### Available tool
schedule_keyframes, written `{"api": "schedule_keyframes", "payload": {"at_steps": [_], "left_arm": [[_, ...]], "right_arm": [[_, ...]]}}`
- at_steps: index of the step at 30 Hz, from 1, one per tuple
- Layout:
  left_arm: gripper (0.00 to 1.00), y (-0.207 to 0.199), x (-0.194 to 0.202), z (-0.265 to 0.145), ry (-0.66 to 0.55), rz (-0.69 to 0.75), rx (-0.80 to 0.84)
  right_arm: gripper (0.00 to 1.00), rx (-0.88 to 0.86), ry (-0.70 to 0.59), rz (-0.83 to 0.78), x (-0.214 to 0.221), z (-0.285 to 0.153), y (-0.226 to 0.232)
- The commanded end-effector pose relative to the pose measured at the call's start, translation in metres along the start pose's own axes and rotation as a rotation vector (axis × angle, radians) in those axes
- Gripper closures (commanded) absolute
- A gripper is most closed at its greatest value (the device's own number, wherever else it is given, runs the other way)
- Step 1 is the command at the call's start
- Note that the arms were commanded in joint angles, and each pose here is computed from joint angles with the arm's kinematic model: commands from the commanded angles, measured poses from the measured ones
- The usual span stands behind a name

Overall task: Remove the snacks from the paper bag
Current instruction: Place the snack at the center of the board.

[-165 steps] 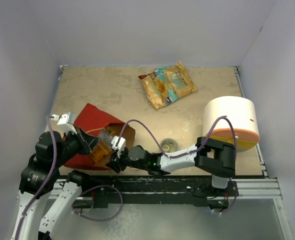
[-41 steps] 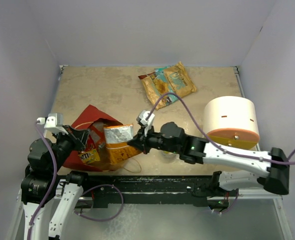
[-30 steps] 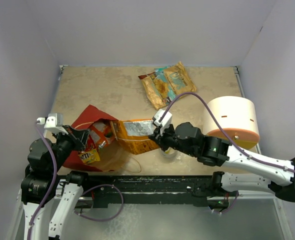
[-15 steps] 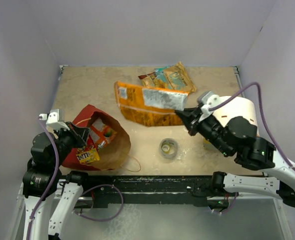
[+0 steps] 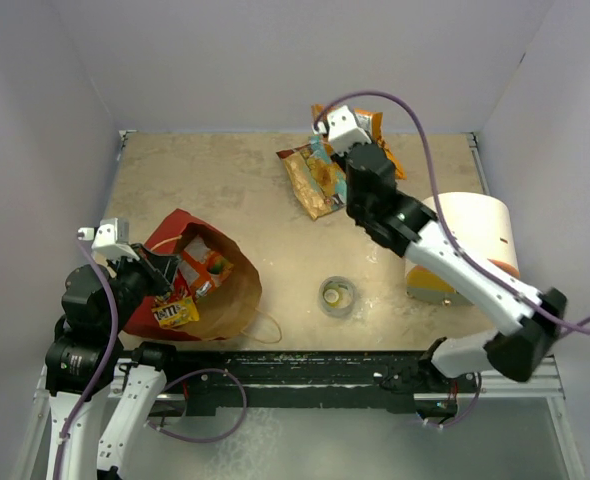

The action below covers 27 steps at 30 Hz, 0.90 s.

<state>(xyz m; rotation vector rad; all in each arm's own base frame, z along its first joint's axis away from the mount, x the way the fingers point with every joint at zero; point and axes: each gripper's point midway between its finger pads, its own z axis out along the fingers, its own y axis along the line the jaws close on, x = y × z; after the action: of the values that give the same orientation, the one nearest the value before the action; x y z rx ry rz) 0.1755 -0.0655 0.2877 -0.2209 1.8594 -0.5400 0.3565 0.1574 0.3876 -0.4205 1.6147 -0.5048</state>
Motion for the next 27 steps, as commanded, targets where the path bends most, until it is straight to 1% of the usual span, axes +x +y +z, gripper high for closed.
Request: {"api": "schedule_keyframes", "payload": {"at_steps": [1,4,6,12,15,17,20,27], "left_arm": [[1.00,-0.001,-0.011,-0.004,-0.036,-0.006,-0.010],[1.00,-0.002,-0.011,-0.004,-0.034,-0.005,-0.006],[1.00,-0.002,-0.010,-0.004,-0.034,-0.003,-0.004],[1.00,-0.002,-0.011,-0.006,-0.042,-0.002,-0.004],[1.00,-0.002,-0.011,-0.006,-0.044,-0.004,-0.009],[1.00,-0.002,-0.012,-0.007,-0.047,-0.005,-0.008],[1.00,-0.001,-0.012,-0.007,-0.048,-0.005,-0.010],[1.00,-0.001,-0.013,-0.007,-0.049,-0.007,-0.013]], "right_arm": [[1.00,0.248,0.079,-0.111,-0.008,0.036,-0.052],[1.00,0.324,0.152,-0.216,0.006,0.067,-0.061],[1.00,0.334,0.181,-0.278,0.014,0.090,-0.058],[1.00,0.324,0.258,-0.449,0.027,0.145,-0.031],[1.00,0.341,0.304,-0.532,0.035,0.165,-0.017],[1.00,0.349,0.322,-0.553,0.042,0.177,-0.005],[1.00,0.279,0.354,-0.586,0.055,0.190,0.026],[1.00,0.055,0.336,-0.531,0.066,0.207,0.095]]}}
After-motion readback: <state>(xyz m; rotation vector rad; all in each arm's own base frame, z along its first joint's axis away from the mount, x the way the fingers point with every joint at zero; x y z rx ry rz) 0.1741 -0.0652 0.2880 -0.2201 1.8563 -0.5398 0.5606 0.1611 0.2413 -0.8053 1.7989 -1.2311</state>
